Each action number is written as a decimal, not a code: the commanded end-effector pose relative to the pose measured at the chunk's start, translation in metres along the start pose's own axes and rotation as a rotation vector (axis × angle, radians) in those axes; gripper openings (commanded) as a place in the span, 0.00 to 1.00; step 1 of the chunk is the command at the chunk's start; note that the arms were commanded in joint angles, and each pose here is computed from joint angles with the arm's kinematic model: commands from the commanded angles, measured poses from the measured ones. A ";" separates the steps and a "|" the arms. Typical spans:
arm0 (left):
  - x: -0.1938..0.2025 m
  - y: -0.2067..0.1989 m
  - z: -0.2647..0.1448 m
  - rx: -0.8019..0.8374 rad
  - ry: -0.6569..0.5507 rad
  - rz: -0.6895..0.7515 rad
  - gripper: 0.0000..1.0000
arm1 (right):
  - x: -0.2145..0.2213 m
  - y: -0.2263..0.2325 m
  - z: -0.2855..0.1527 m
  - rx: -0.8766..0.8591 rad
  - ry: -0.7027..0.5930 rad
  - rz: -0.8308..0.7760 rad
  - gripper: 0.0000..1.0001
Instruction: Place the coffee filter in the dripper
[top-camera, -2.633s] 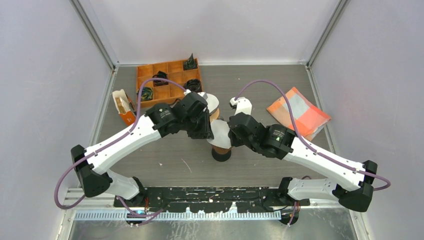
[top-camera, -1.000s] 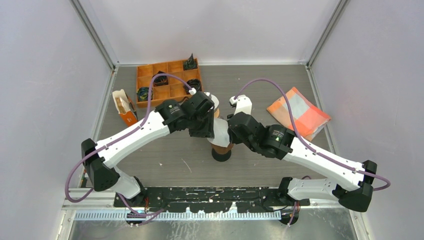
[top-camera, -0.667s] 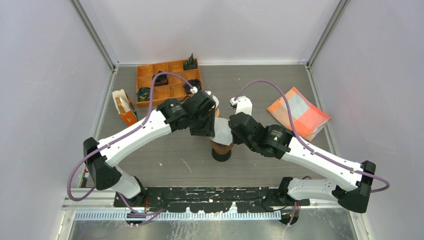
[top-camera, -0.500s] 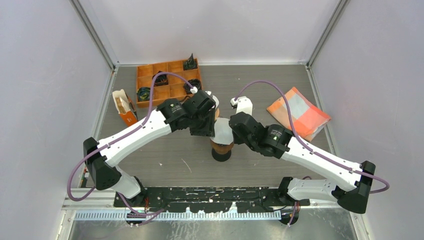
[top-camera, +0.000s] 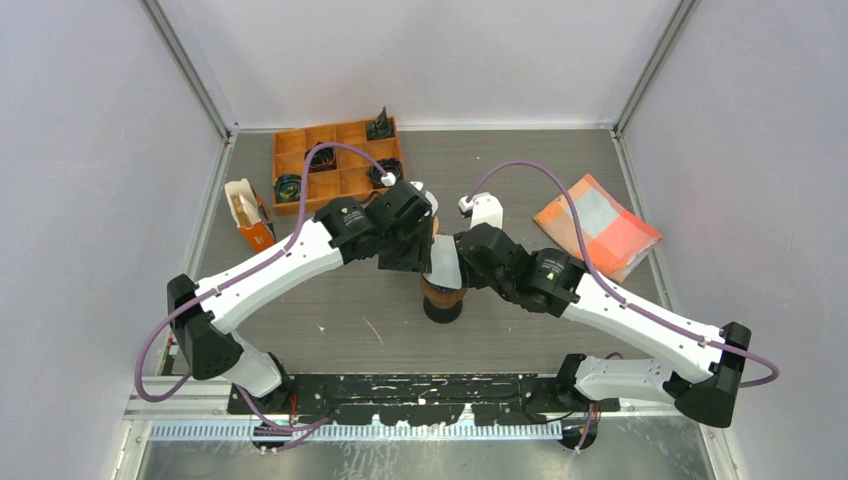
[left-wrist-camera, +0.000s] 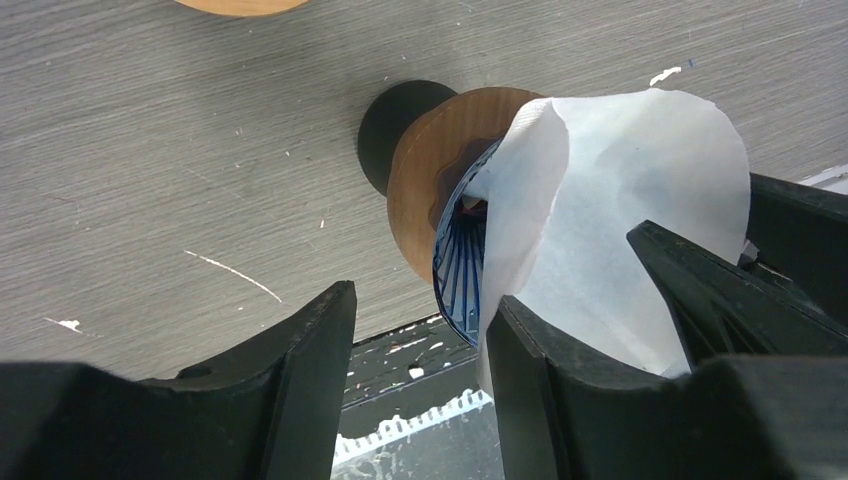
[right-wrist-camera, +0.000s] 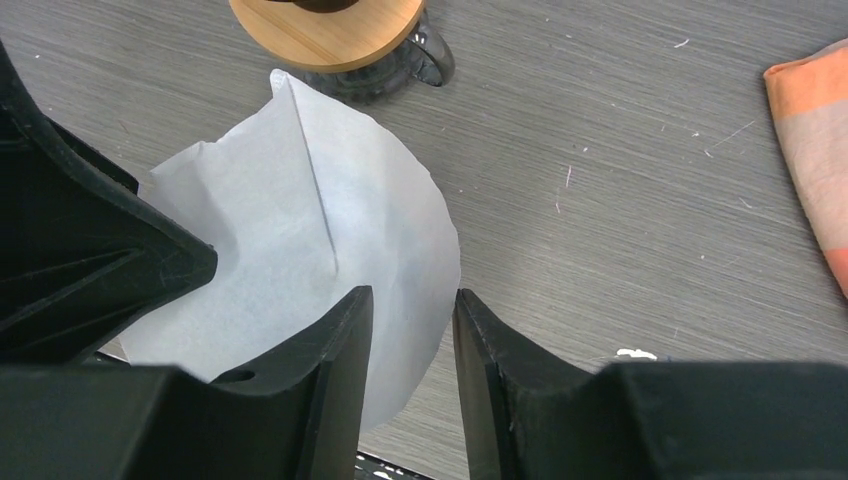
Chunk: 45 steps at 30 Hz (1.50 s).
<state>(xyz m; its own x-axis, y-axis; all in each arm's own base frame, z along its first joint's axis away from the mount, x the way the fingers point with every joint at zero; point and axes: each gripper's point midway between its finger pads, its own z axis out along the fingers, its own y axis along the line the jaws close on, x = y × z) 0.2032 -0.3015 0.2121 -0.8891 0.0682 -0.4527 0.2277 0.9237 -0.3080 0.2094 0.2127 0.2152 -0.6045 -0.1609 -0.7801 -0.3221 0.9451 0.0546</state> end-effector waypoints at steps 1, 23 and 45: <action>-0.019 -0.010 -0.012 0.037 -0.072 0.012 0.53 | -0.036 -0.003 -0.016 -0.015 -0.116 0.054 0.43; -0.021 -0.007 0.009 0.021 -0.027 0.043 0.60 | -0.015 -0.009 0.017 -0.046 -0.064 0.062 0.47; -0.012 0.003 0.009 0.005 -0.011 0.035 0.60 | -0.024 -0.011 0.007 -0.090 -0.099 0.077 0.48</action>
<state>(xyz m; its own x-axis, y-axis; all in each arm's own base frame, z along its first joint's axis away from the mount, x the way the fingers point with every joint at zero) 0.2170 -0.3054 0.1923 -0.8943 0.1134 -0.4328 0.2484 0.9304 -0.2696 0.2271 0.2069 0.1902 -0.6289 -0.1152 -0.7689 -0.3289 0.9355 0.1289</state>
